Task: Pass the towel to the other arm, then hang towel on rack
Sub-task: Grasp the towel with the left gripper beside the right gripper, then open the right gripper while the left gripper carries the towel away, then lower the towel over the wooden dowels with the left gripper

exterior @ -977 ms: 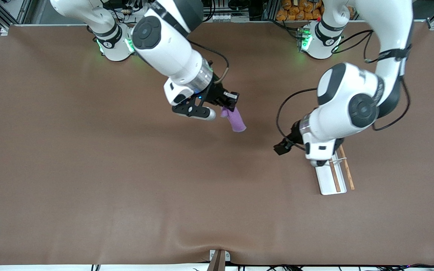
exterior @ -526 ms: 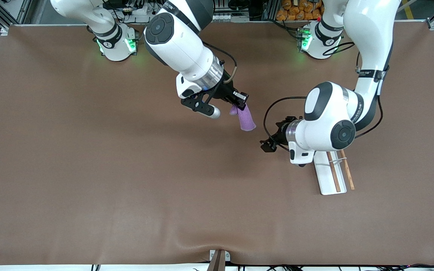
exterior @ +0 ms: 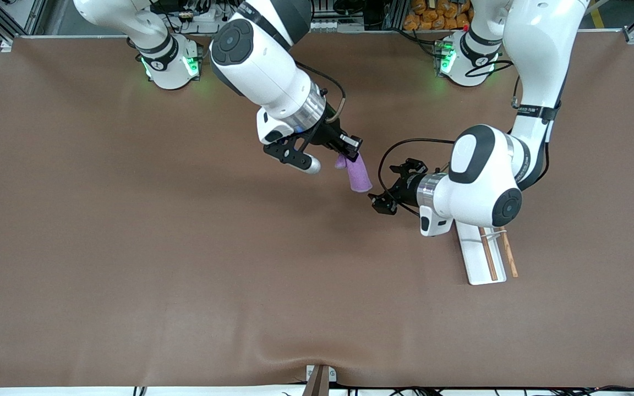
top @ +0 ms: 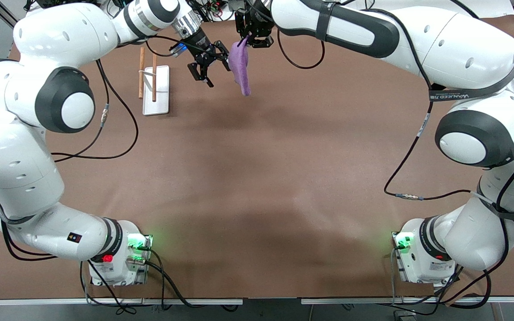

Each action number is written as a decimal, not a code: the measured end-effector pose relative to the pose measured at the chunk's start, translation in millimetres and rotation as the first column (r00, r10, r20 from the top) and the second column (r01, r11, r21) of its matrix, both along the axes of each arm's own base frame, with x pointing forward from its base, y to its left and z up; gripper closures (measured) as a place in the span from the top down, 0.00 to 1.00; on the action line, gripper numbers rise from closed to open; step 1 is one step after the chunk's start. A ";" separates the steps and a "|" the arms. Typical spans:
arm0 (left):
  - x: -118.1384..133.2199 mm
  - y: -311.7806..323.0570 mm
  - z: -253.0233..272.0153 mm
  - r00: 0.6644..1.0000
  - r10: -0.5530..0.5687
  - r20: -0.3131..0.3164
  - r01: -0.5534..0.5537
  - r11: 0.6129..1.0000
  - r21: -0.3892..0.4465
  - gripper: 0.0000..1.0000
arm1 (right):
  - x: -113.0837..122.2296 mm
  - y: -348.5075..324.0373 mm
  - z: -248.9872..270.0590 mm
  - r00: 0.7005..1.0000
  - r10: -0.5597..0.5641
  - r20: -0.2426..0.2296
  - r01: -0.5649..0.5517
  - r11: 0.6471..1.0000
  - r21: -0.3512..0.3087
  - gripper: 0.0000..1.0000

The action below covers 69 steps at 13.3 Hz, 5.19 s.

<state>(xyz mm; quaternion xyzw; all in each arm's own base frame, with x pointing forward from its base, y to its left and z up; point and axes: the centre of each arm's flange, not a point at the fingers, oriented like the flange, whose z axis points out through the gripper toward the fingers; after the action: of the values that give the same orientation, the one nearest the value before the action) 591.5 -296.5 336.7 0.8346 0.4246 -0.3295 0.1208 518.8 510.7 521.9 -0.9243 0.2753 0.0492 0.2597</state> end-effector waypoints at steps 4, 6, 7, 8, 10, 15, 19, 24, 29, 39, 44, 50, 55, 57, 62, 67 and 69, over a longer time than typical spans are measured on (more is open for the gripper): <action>5.4 1.4 -9.3 0.995 0.073 -0.064 -0.078 0.993 -0.084 0.98 | 0.1 -0.1 0.0 1.000 0.000 0.000 0.000 1.000 0.000 0.06; 4.2 -3.7 -9.2 0.994 0.081 -0.077 -0.089 0.990 -0.105 0.80 | 0.1 -0.1 0.0 1.000 0.000 0.000 0.000 1.000 0.000 0.06; 3.8 -4.8 -9.7 0.993 0.084 -0.082 -0.092 0.990 -0.108 0.79 | 0.1 -0.1 0.0 1.000 0.000 0.000 0.000 1.000 0.000 0.06; 3.9 -5.3 -10.2 0.991 0.094 -0.092 -0.104 0.989 -0.109 0.80 | 0.1 -0.1 0.0 1.000 0.000 0.000 0.000 1.000 0.000 0.06; 4.0 -7.6 -11.2 0.983 0.132 -0.129 -0.146 0.983 -0.109 0.80 | 0.1 -0.1 0.0 1.000 0.000 0.000 0.000 1.000 0.000 0.06; 0.8 -11.2 -33.7 0.962 0.180 -0.206 -0.197 0.978 -0.066 0.57 | -0.1 0.1 0.0 1.000 0.000 0.000 0.000 1.000 0.000 0.06; 9.9 -9.2 -21.5 0.936 0.259 -0.237 -0.272 0.962 -0.021 0.12 | -0.2 0.2 0.0 1.000 0.000 0.000 0.000 1.000 0.000 0.06; 17.2 -7.1 -10.2 0.933 0.279 -0.228 -0.292 0.956 -0.023 0.02 | -0.2 0.2 0.0 1.000 0.000 0.000 0.000 1.000 0.000 0.06; 42.8 46.7 4.6 0.943 0.300 -0.142 -0.305 0.952 -0.016 0.02 | 0.9 -0.9 -0.3 1.000 -0.002 0.000 0.002 1.000 -0.001 0.07; 59.0 220.0 142.6 0.975 0.001 0.222 -0.007 1.000 0.024 0.02 | 7.6 -14.6 -10.5 1.000 0.006 -0.019 -0.007 0.998 -0.066 1.00; 56.8 272.7 133.5 0.895 -0.347 0.281 0.279 0.926 0.256 0.02 | 25.1 -59.3 -13.0 0.985 0.171 -0.015 -0.170 0.965 -0.201 1.00; 57.2 259.0 134.3 0.833 -0.472 0.288 0.395 0.872 0.289 0.02 | 77.5 -203.0 -6.9 0.917 0.387 -0.102 -0.399 0.874 -0.277 1.00; 43.0 170.9 148.0 0.750 -0.599 0.281 0.503 0.792 0.346 0.02 | 91.8 -357.8 13.3 0.845 0.525 -0.100 -0.528 0.794 -0.301 1.00; 40.9 159.0 142.8 0.728 -0.642 0.239 0.524 0.747 0.409 0.02 | 86.8 -417.3 32.1 0.834 0.542 -0.107 -0.544 0.770 -0.333 1.00; 68.0 180.5 70.6 0.839 -0.510 0.190 0.390 0.807 0.445 0.02 | 51.3 -517.6 90.5 0.812 0.572 -0.119 -0.564 0.715 -0.412 1.00; 76.6 181.3 55.0 0.869 -0.456 0.191 0.331 0.823 0.461 0.02 | 35.0 -564.1 109.1 0.809 0.577 -0.117 -0.563 0.700 -0.439 1.00; 80.0 181.7 74.5 0.862 -0.454 0.225 0.313 0.826 0.469 0.02 | 30.5 -574.7 108.2 0.821 0.555 -0.134 -0.553 0.716 -0.425 1.00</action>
<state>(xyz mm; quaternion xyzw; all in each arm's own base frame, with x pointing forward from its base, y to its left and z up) 671.5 -114.8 411.2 0.9523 0.2797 -0.1058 -0.0609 549.3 -64.0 630.1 -0.9981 -0.0104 0.0588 0.0147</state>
